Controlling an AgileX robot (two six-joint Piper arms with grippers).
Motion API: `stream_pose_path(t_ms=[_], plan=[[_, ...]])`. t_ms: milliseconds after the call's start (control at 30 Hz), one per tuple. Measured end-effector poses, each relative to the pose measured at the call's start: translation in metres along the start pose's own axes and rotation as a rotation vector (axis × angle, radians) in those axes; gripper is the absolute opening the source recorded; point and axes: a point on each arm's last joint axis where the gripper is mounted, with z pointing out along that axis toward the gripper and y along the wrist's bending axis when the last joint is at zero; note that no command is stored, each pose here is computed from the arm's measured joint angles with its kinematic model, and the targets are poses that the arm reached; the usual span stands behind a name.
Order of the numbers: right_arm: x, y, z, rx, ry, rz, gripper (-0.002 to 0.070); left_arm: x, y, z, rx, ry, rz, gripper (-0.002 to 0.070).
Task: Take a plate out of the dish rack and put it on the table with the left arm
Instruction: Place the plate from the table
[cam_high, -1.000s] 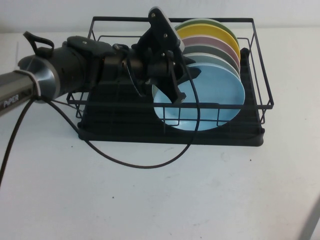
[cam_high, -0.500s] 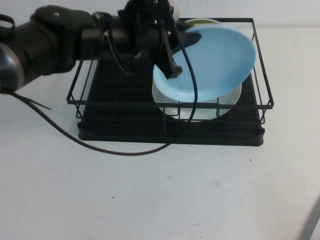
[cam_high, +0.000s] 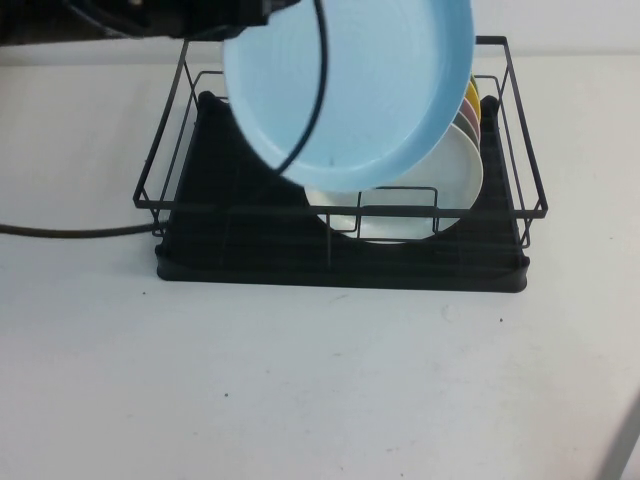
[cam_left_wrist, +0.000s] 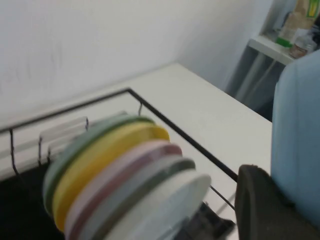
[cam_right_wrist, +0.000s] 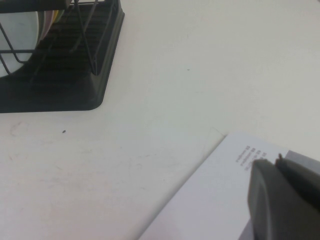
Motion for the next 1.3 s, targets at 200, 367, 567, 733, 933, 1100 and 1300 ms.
stream_pose_path(t_ms=[200, 367, 567, 733, 933, 1100, 1300], plan=[[0.0, 0.0, 0.0, 0.0, 0.0, 0.0, -0.002, 0.048, 0.041, -0.021, 0.182, 0.091, -0.384, 0.0076], [0.0, 0.0, 0.0, 0.0, 0.0, 0.0, -0.002, 0.096, 0.049, -0.019, 0.285, 0.066, -0.594, 0.0076], [0.0, 0.0, 0.0, 0.0, 0.0, 0.0, -0.0021, 0.164, 0.026, -0.011, 0.324, 0.258, -0.685, 0.0076], [0.0, 0.0, 0.0, 0.0, 0.0, 0.0, -0.002, 0.203, 0.007, -0.013, 0.352, 0.339, -0.76, 0.0076], [0.0, 0.0, 0.0, 0.0, 0.0, 0.0, -0.002, 0.245, 0.003, -0.017, 0.186, 0.411, -0.823, 0.0076], [0.0, 0.0, 0.0, 0.0, 0.0, 0.0, -0.002, 0.264, 0.008, -0.019, 0.011, 0.381, -0.869, 0.0076], [0.0, 0.0, 0.0, 0.0, 0.0, 0.0, -0.002, 0.266, 0.006, -0.013, -0.018, 0.305, -0.832, 0.0076]])
